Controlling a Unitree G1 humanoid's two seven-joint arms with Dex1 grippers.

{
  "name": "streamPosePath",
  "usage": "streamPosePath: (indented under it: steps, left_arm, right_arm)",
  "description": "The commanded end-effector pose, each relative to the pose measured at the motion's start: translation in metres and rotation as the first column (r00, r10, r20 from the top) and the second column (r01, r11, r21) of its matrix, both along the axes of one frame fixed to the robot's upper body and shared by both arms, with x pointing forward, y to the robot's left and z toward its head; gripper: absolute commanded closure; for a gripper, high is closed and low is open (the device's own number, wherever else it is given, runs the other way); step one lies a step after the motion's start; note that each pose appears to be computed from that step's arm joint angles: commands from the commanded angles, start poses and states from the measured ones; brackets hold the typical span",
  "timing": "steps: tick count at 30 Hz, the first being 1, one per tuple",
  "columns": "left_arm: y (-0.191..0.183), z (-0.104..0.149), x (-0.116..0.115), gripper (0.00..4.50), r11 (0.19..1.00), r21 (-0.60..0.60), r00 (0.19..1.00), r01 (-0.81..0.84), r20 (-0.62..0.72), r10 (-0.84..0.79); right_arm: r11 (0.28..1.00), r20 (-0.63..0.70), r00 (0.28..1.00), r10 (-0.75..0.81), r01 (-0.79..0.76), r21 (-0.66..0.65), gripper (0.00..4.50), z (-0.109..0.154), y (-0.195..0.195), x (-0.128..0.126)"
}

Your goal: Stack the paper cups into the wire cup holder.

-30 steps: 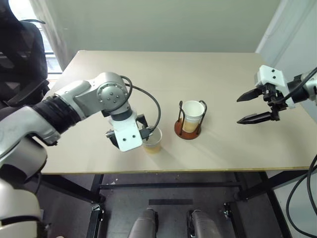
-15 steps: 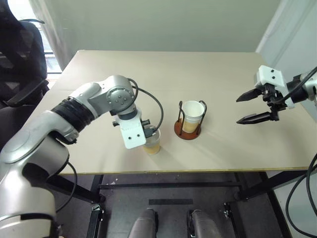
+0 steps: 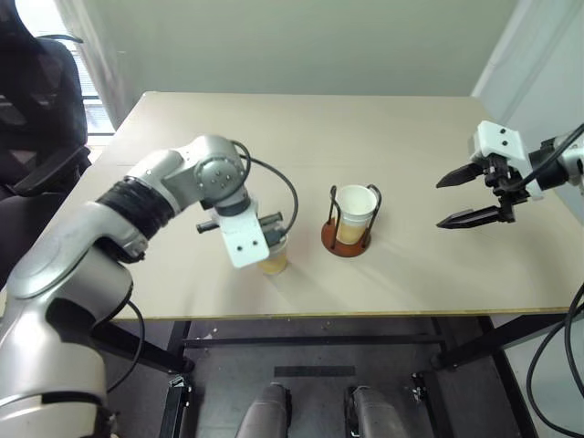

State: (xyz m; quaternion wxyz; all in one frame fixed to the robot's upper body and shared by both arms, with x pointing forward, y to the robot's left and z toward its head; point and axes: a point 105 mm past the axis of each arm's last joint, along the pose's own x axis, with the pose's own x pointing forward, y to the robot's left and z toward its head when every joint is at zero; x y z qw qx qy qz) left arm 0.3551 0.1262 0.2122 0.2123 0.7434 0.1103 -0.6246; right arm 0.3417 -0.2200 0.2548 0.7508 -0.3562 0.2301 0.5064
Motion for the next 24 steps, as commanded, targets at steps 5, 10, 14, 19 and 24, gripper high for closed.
streamPosePath:
  steps: [5,10,14,19,24]
  left_arm:
    - [-0.007,0.092,0.031,4.47,0.975,-0.157,0.952,-0.158,0.237,0.192]
    - [-0.025,0.12,0.036,4.47,0.951,-0.265,0.923,-0.162,0.3,0.241]
    - [-0.039,0.129,0.036,4.47,0.941,-0.306,0.92,-0.141,0.311,0.239]
    - [-0.06,0.129,0.029,4.47,0.93,-0.349,0.948,-0.113,0.243,0.206]
    - [-0.071,0.128,0.023,4.47,0.92,-0.375,0.966,-0.109,0.178,0.187]
  right_arm:
    - [0.999,0.063,0.998,-0.007,0.009,-0.031,0.05,0.019,-0.008,0.004]
    - [0.998,0.049,0.999,-0.018,0.02,-0.052,0.05,0.015,-0.014,0.006]
    - [0.997,0.048,0.998,-0.033,0.036,-0.071,0.05,0.015,-0.022,0.007]
    - [0.997,0.059,0.998,-0.027,0.032,-0.073,0.05,0.02,-0.022,0.007]
    - [1.0,0.069,0.998,-0.002,0.004,-0.031,0.05,0.033,-0.017,-0.002]
